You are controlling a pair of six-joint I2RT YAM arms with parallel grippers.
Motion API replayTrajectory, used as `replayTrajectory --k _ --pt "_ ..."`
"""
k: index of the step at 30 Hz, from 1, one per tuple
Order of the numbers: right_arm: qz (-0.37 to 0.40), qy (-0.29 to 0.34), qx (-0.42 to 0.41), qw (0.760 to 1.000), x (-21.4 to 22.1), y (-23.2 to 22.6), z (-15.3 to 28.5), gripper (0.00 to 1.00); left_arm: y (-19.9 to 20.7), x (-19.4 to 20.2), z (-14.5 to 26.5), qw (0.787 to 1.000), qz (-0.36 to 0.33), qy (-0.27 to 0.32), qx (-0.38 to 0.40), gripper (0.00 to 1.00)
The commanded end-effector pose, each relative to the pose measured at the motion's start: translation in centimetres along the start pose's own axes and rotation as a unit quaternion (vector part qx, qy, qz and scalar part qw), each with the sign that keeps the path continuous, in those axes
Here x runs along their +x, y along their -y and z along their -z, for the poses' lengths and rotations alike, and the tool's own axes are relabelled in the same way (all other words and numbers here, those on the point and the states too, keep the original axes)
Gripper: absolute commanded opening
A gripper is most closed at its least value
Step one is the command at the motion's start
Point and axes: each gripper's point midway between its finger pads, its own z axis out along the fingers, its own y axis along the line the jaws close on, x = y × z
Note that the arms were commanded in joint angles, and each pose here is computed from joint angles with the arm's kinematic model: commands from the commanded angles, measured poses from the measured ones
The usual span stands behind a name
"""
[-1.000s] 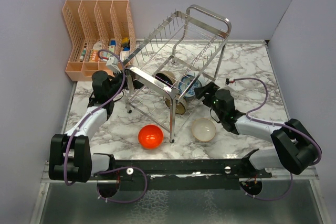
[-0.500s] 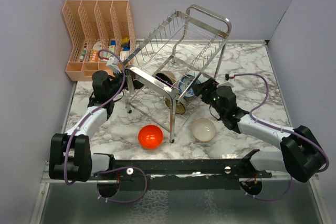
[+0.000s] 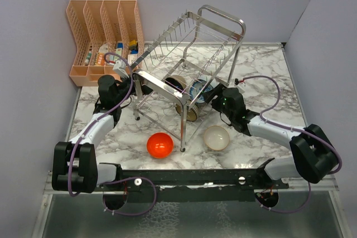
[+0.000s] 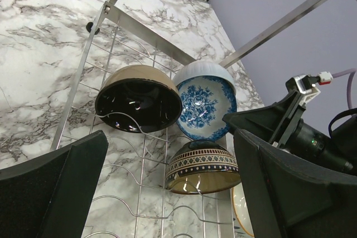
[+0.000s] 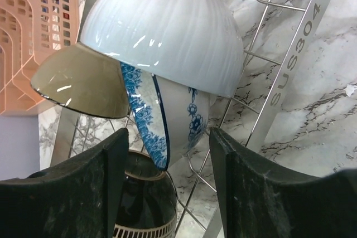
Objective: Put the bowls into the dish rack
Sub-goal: Pick up the bowl from the dish rack.
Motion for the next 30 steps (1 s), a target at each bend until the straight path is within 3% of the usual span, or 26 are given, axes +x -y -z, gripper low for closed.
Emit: replayTrajectory --k 1,3,8,12,16,30 --pt "0.005 0.004 0.013 1.000 0.1 -0.2 -1.3 0.55 1.1 -0.5 -0.3 1.000 -0.015 0.002 0.022 0.99" --pt "0.007 0.002 0.017 1.000 0.2 -0.1 -1.6 0.48 1.1 -0.6 -0.3 1.000 -0.016 0.003 0.023 0.99" --pt "0.008 -0.002 0.021 1.000 0.6 0.2 -1.9 0.42 1.1 -0.5 -0.2 1.000 -0.015 0.002 0.024 0.99" --pt "0.015 -0.001 0.018 1.000 0.2 -0.2 -1.7 0.17 1.1 -0.6 -0.3 1.000 -0.015 0.002 0.024 0.99" --pt "0.023 0.001 0.015 1.000 0.0 -0.4 -1.5 0.06 1.2 -0.7 -0.4 1.000 -0.015 0.004 0.025 0.99" --pt "0.051 0.023 -0.076 0.996 -1.4 -3.7 0.1 0.01 1.1 -0.6 -0.4 1.000 -0.015 0.003 0.022 0.99"
